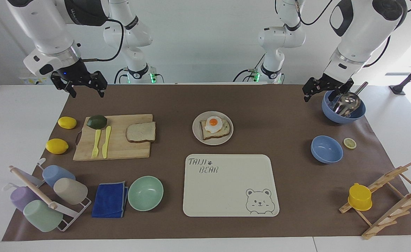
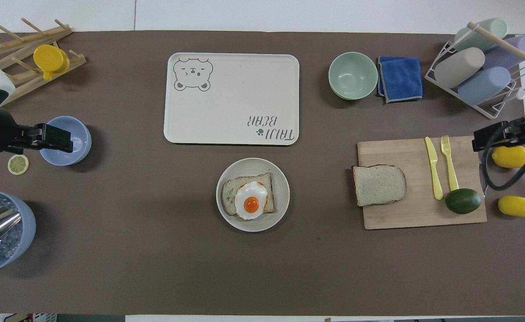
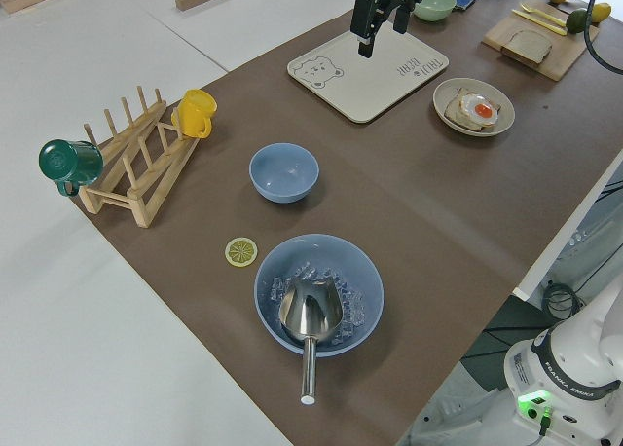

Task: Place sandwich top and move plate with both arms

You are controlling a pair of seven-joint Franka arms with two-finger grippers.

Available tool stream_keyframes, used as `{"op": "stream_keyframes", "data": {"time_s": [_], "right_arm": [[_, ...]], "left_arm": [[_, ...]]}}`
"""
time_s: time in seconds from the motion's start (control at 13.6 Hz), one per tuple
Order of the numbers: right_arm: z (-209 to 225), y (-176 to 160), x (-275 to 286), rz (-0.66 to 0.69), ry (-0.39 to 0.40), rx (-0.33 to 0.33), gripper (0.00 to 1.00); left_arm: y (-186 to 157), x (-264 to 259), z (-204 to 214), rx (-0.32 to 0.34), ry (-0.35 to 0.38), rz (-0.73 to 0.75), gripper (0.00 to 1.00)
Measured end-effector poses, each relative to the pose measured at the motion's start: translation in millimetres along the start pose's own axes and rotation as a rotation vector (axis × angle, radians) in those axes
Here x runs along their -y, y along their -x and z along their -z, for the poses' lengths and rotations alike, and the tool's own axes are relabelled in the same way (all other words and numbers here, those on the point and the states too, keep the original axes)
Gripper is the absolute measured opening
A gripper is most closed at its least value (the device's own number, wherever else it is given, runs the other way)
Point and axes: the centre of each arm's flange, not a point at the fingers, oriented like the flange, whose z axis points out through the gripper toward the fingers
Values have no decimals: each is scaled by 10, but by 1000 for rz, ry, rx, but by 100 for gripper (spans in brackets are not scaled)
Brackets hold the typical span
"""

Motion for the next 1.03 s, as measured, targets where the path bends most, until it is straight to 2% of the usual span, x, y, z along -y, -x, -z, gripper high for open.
{"op": "stream_keyframes", "data": {"time_s": [0.73, 1.03], "right_arm": [[-15, 5, -62, -45, -28, 4, 100], [-63, 2, 176, 10, -32, 2, 100]], "left_arm": [[0, 0, -1, 0, 0, 0, 100], [0, -1, -2, 0, 0, 0, 100]]}}
